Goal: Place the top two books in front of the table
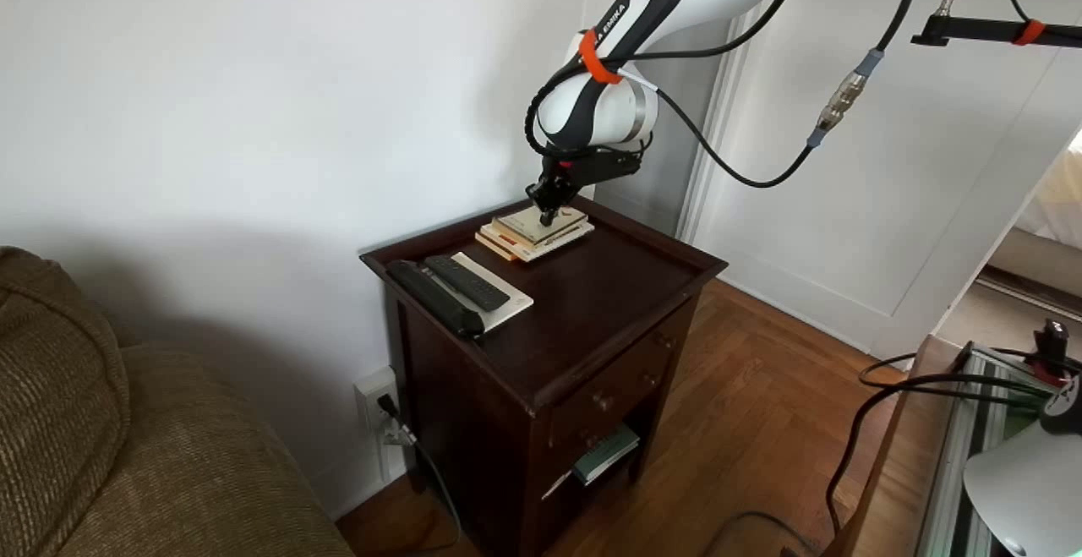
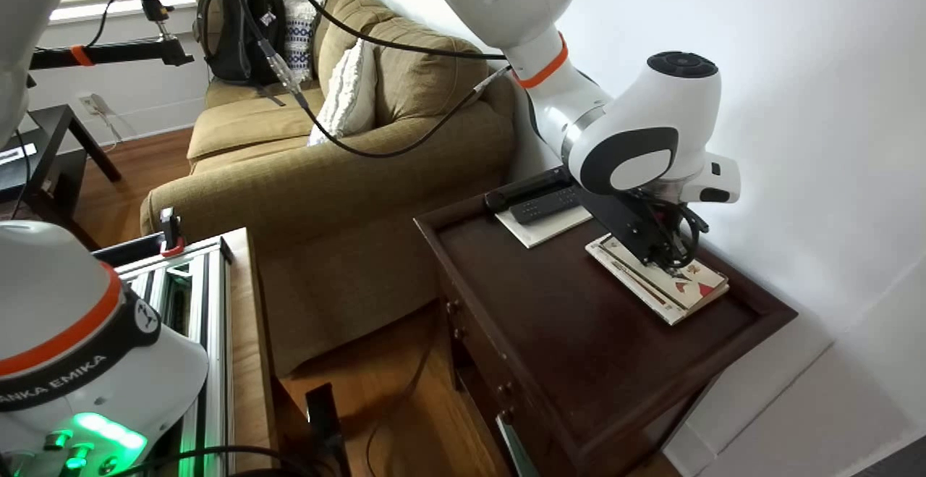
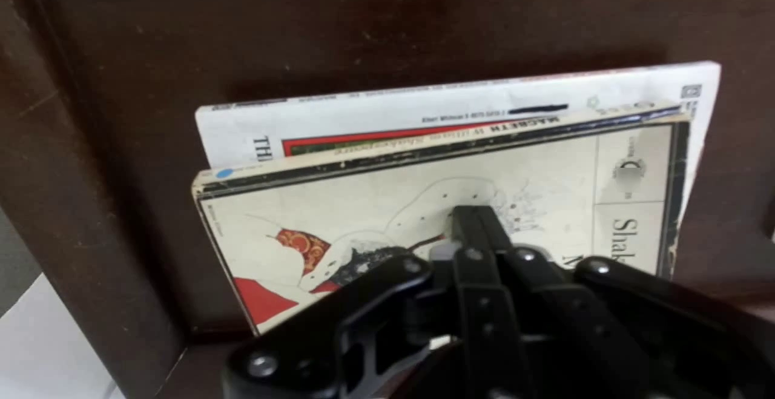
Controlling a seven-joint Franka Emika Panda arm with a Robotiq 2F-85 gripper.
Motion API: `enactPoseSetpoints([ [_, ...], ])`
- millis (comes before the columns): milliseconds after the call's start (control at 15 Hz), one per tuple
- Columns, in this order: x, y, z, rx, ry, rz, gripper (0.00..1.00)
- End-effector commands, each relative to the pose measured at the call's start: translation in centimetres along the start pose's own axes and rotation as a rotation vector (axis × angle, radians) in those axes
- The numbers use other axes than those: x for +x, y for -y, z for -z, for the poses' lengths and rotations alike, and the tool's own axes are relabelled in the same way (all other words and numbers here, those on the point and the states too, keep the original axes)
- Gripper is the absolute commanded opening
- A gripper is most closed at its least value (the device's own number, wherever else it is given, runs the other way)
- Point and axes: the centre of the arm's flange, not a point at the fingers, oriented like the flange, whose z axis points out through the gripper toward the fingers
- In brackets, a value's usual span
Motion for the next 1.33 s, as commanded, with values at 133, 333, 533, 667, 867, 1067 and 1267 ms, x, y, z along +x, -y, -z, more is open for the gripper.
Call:
enactPoseSetpoints([
  [133,-1.5,-0.3,-0.6,-0.003,0.092,-0.015,0.0],
  [333,-1.8,-0.4,-0.3,-0.008,0.108,-0.02,0.0],
  [533,-2.3,-0.5,-0.3,-0.012,0.126,-0.031,0.0],
  [667,-2.6,-0.4,-0.4,0.019,0.14,-0.058,0.0],
  [867,-3.6,-0.4,-0.6,0.029,0.189,-0.093,0.0],
  [1067,-4.5,-0.7,-0.8,0.025,0.231,-0.121,0.0],
  [1267,-5.5,-0.9,-1.0,0.01,0.266,-0.15,0.0],
])
